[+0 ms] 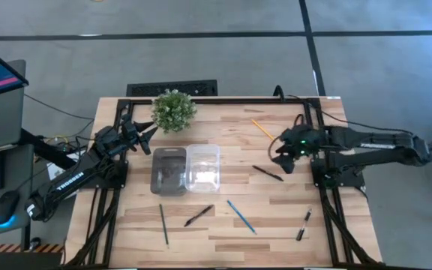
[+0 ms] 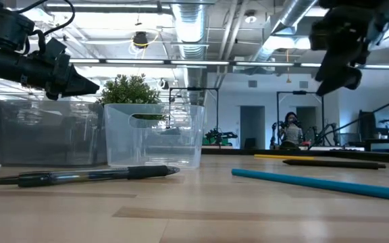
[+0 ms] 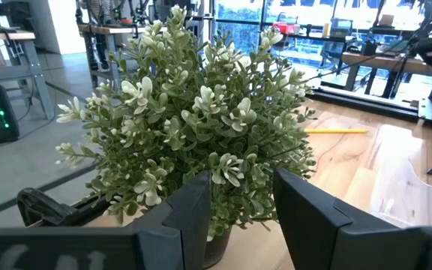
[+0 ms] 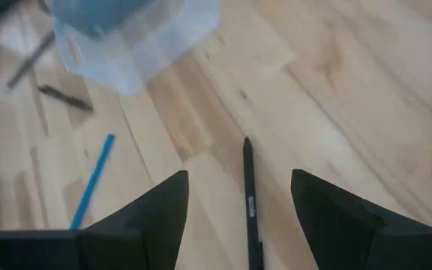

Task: Sort pens & pencils
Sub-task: Put the black pen into the transparent bin

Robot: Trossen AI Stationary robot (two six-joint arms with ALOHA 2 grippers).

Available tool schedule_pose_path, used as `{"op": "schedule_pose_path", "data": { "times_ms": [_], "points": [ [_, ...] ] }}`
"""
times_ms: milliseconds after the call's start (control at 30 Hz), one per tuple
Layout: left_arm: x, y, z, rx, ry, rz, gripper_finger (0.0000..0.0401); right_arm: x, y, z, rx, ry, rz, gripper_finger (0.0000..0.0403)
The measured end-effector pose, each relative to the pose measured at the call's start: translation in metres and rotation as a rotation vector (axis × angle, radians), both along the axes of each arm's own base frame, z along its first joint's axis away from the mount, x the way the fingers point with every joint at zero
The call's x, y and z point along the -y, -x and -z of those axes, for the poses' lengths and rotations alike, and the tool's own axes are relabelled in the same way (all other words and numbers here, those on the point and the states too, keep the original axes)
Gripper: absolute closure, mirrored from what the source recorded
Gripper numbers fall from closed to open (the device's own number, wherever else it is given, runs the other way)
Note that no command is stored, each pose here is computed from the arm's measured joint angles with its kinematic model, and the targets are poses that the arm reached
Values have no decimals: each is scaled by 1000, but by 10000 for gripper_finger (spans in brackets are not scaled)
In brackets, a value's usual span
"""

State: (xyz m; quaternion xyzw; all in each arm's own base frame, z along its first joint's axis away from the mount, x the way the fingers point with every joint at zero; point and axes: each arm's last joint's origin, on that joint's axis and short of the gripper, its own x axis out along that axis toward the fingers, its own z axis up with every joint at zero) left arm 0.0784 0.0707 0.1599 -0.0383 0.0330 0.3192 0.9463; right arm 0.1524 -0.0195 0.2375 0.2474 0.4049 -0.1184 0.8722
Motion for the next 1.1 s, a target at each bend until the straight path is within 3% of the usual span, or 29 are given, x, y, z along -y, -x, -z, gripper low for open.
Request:
{"op": "schedule_pose_path", "data": {
  "times_ms": [300,433,1100],
  "points": [
    [0,0,0,0,0,0,266,-7,-32,20,-178,-25,-59,145],
    [0,0,0,0,0,0,266,-9,-41,34,-262,-73,-17,145],
    [-1,1,0,-4,0,-31,266,-11,-65,99,-608,-125,0,145]
  ]
}}
